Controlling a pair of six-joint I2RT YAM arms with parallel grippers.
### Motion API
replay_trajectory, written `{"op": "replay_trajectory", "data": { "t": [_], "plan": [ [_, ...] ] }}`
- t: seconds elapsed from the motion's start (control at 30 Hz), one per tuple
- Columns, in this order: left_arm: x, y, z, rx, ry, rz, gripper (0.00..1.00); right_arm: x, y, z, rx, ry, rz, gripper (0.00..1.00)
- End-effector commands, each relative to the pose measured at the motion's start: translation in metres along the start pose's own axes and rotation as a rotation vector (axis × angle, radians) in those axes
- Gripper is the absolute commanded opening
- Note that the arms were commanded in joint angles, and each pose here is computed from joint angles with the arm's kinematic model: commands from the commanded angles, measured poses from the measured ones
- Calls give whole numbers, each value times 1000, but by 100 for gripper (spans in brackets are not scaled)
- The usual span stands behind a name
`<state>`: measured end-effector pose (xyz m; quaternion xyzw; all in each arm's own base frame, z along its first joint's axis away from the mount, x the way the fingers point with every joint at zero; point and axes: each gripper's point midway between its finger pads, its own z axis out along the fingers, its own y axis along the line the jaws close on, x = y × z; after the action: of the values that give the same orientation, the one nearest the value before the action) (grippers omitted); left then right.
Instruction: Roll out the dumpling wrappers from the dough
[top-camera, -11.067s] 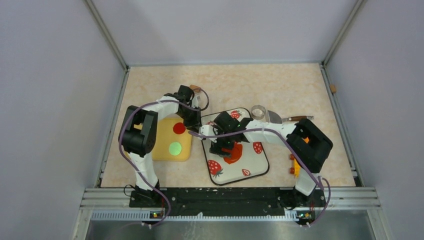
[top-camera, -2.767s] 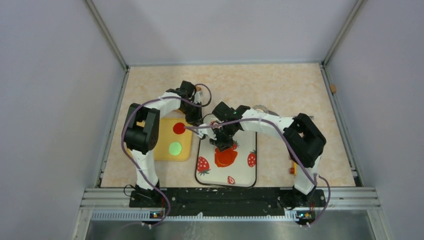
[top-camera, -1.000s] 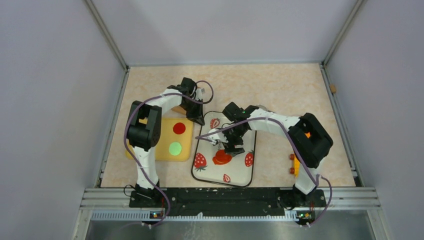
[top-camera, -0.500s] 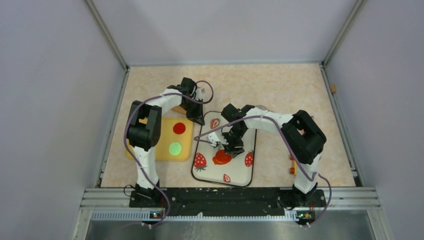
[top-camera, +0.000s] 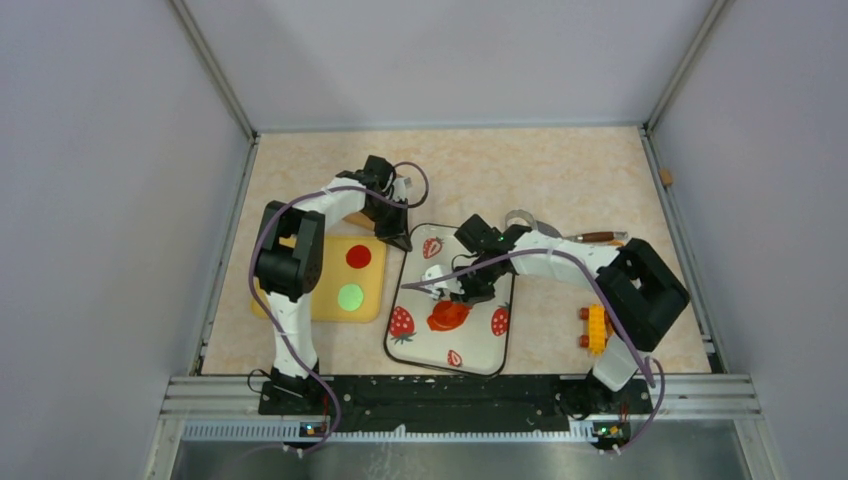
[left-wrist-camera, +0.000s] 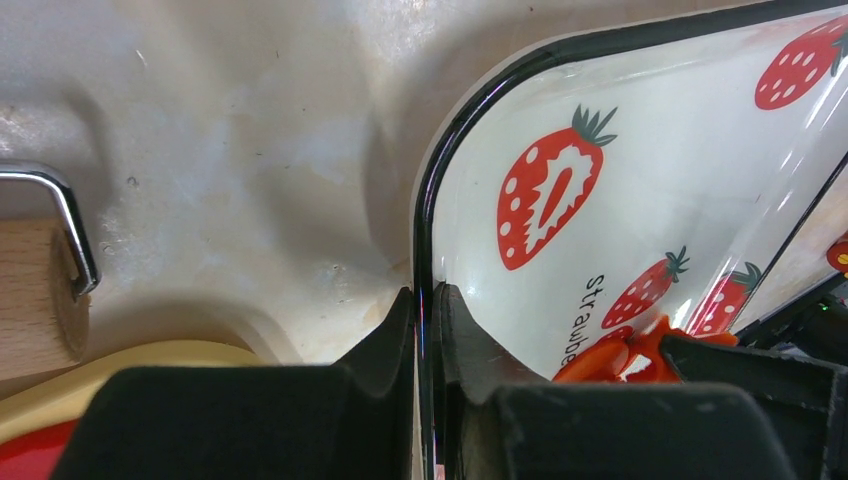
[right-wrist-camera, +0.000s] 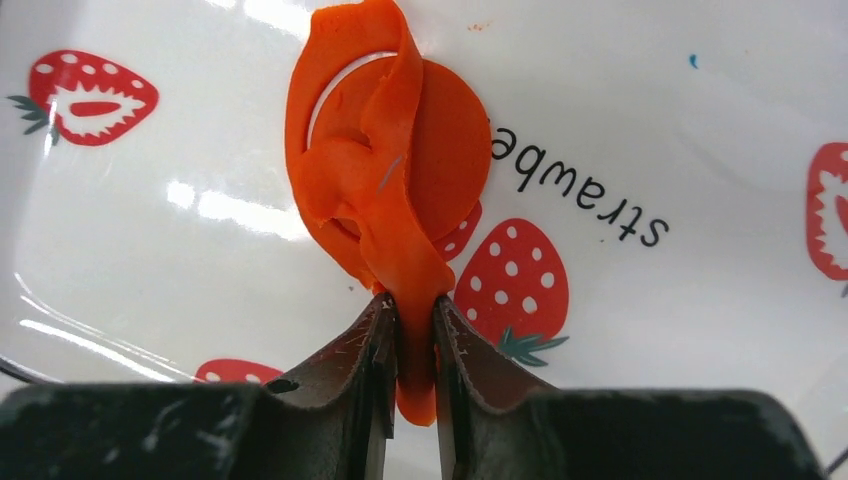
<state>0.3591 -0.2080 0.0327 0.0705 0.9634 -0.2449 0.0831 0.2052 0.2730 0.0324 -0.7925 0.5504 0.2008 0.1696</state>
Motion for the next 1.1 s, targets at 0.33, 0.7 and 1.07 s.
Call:
{"op": "replay_trajectory", "data": {
  "t": [0.33, 0.7, 1.07],
  "plan": [
    [-18, 12, 9, -75, -46, -85, 0, -78, 37, -64, -36, -180, 81, 18],
    [-8, 14, 12, -64, -15, -72, 0, -107, 12, -112, 153, -215, -13, 18],
    [-26, -21, -15, 69, -76, 17, 8, -52, -58, -134, 319, -188, 203, 24]
  ]
}}
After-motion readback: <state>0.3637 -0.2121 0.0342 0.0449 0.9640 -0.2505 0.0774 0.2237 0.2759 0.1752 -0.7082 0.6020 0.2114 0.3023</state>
